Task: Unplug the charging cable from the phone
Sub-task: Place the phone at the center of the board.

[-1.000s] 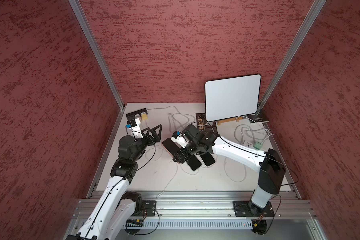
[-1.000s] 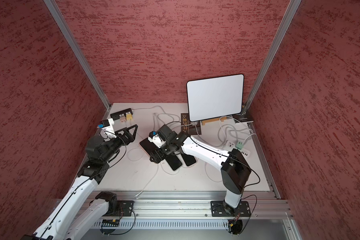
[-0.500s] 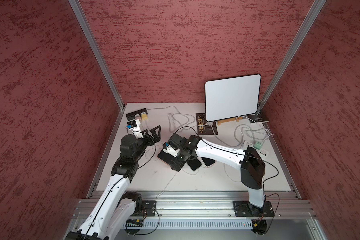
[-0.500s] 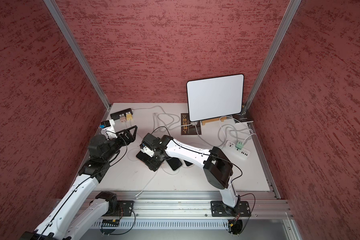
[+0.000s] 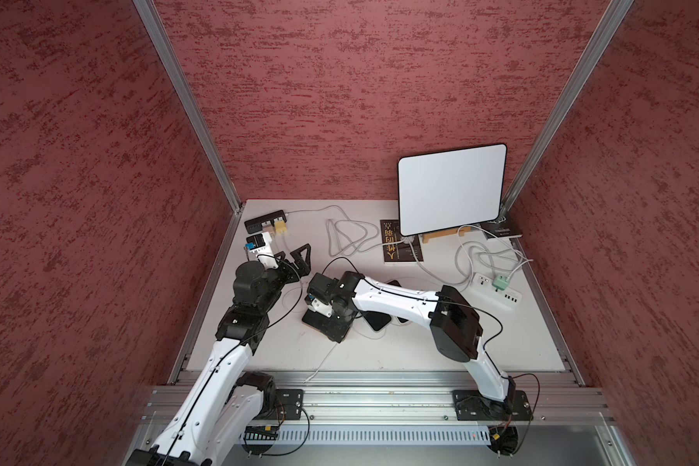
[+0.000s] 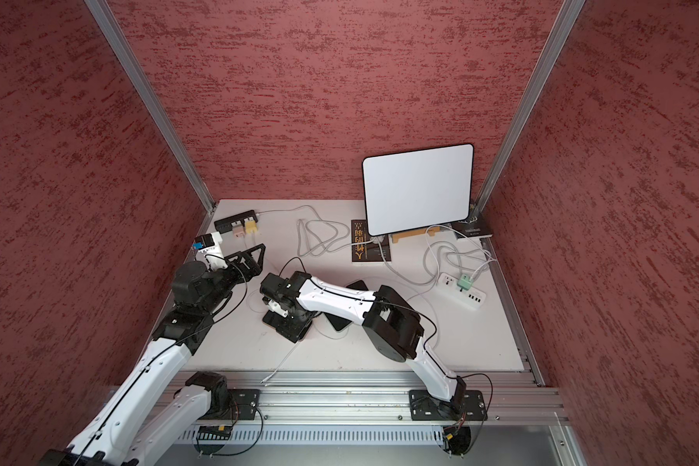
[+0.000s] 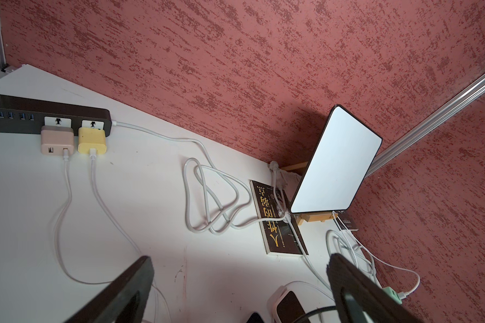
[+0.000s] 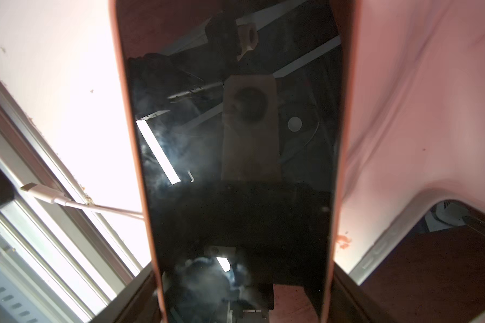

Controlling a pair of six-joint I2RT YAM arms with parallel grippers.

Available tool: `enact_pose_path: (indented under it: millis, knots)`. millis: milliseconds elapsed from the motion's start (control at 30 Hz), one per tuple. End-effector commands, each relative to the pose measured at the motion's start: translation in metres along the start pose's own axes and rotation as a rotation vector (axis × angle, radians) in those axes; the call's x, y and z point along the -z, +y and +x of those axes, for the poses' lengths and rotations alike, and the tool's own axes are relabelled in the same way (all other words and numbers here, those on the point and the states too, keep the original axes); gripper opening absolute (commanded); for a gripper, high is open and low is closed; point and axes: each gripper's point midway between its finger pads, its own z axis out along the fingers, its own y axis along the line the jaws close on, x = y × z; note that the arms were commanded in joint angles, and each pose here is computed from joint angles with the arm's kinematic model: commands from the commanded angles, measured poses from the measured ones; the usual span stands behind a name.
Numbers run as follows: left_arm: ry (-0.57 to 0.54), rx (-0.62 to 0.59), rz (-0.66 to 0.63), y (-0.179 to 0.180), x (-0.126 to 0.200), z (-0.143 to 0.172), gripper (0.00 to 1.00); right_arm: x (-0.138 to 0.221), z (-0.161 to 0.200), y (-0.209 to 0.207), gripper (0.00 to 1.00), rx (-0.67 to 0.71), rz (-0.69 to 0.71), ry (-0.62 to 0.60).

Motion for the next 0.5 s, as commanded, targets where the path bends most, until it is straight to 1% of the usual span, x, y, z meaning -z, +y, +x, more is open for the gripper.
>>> enact_pose_path:
  millis: [0,300,367,467]
  knots:
    - [-0.019,-0.024,-0.008,-0.002,0.001,-0.009,1.0,0.002,-0.003,-0.002,0.19,0.015,0.028,0.009]
    - [-0.009,-0.032,-0.015,0.001,-0.001,-0.007,1.0,-0.011,0.001,-0.004,0.25,0.009,0.035,0.052]
    - [-0.01,-0.034,-0.016,0.001,-0.002,-0.007,1.0,-0.013,0.002,-0.004,0.28,0.008,0.037,0.057]
    - [-0.009,-0.038,-0.018,0.001,-0.002,-0.007,1.0,-0.015,0.003,-0.005,0.38,0.006,0.037,0.064]
